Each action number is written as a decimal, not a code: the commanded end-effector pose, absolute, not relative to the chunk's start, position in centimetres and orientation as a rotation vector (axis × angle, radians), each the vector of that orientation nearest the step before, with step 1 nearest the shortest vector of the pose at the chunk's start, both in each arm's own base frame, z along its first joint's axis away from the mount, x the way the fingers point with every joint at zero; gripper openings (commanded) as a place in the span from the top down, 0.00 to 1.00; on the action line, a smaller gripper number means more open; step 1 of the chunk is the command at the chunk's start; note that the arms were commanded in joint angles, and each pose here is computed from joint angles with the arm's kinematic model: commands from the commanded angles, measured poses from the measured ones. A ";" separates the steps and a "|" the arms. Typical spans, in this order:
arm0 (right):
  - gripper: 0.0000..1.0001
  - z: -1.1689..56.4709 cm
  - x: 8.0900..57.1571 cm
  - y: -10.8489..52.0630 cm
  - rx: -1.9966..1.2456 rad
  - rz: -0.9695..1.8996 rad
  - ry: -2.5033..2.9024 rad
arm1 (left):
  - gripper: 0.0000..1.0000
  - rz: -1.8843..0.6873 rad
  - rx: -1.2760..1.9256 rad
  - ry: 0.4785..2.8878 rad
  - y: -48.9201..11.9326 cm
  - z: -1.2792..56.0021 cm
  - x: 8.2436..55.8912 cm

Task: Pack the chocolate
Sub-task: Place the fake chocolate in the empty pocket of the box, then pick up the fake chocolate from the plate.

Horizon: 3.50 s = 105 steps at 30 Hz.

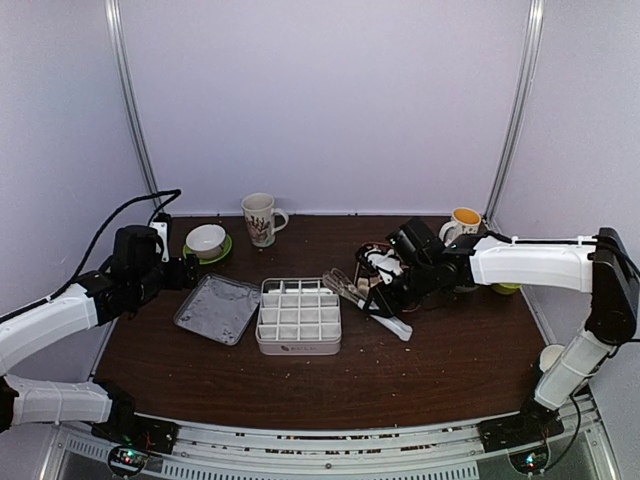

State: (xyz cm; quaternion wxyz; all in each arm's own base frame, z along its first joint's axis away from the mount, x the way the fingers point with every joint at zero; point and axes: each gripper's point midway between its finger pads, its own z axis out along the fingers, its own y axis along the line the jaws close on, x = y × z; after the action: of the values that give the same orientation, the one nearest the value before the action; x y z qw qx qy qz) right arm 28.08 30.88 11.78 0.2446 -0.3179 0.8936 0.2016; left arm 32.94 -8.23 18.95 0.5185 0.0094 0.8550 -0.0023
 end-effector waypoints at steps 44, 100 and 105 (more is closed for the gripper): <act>0.63 15.6 31.7 31.7 -0.785 0.470 2.257 | 0.02 -0.099 0.106 1.961 -9.7 21.6 33.1; 0.66 14.7 26.6 19.2 -0.371 0.504 2.422 | 0.02 0.195 0.065 1.665 2.9 16.4 39.3; 0.66 13.9 26.5 19.1 -0.362 0.499 2.455 | 0.02 0.198 0.065 1.669 2.9 16.3 39.3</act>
State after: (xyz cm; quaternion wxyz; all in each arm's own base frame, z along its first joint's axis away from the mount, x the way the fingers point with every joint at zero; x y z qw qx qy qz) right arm 26.65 19.37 14.27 0.3109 -0.1488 0.9199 0.1870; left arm 38.95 2.90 13.86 0.6268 0.0232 0.7744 0.0830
